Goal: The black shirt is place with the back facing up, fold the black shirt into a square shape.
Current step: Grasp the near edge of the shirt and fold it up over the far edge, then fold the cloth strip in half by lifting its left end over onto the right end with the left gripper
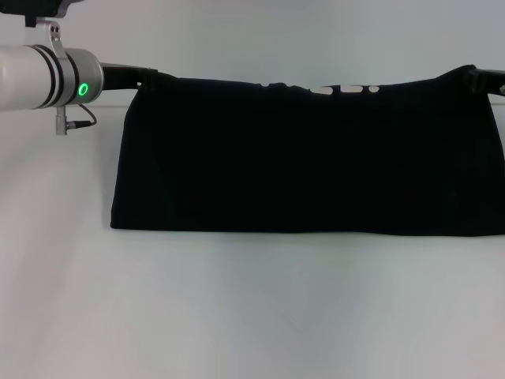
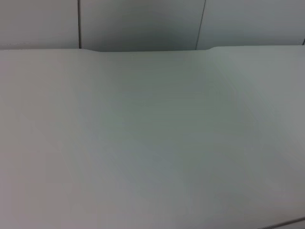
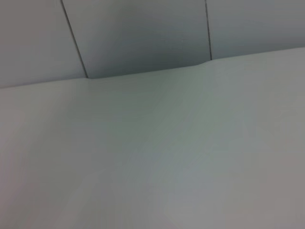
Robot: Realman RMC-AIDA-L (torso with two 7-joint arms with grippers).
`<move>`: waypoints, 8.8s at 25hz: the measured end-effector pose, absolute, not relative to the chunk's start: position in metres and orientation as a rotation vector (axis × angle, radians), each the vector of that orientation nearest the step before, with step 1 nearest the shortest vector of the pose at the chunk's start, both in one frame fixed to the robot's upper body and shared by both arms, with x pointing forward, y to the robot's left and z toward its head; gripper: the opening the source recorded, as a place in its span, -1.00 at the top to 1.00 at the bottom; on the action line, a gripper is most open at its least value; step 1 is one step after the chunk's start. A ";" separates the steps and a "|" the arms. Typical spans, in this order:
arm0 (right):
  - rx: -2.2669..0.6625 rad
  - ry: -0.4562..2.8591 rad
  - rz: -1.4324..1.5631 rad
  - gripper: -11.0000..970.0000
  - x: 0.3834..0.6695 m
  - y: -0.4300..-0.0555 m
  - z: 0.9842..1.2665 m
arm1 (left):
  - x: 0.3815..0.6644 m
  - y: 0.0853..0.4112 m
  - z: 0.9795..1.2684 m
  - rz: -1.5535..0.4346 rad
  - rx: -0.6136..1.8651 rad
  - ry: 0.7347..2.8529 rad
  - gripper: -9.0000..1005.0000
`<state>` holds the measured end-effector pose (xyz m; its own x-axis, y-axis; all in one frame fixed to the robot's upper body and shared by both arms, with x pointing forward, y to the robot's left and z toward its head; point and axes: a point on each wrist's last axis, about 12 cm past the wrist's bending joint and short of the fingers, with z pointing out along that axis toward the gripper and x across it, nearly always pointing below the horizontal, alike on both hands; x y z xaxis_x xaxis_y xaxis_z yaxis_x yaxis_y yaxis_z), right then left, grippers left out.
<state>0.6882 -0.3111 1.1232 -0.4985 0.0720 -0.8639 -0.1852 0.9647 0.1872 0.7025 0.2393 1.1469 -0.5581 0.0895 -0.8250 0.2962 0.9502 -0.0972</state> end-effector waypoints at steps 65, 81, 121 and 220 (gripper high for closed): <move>-0.271 1.995 0.894 -0.54 0.630 -0.335 1.143 | 0.635 0.259 1.159 -0.758 0.466 2.287 -0.73; -0.614 2.042 1.000 -0.52 0.599 -0.322 1.136 | 0.596 0.285 1.124 -1.220 -0.074 2.566 -0.87; -0.547 1.914 1.033 -0.51 0.606 -0.315 1.147 | 0.597 0.310 1.073 -1.217 -0.962 2.385 -0.86; -0.459 1.891 1.030 -0.51 0.607 -0.325 1.150 | 0.596 0.302 1.070 -1.262 -0.976 2.358 -0.85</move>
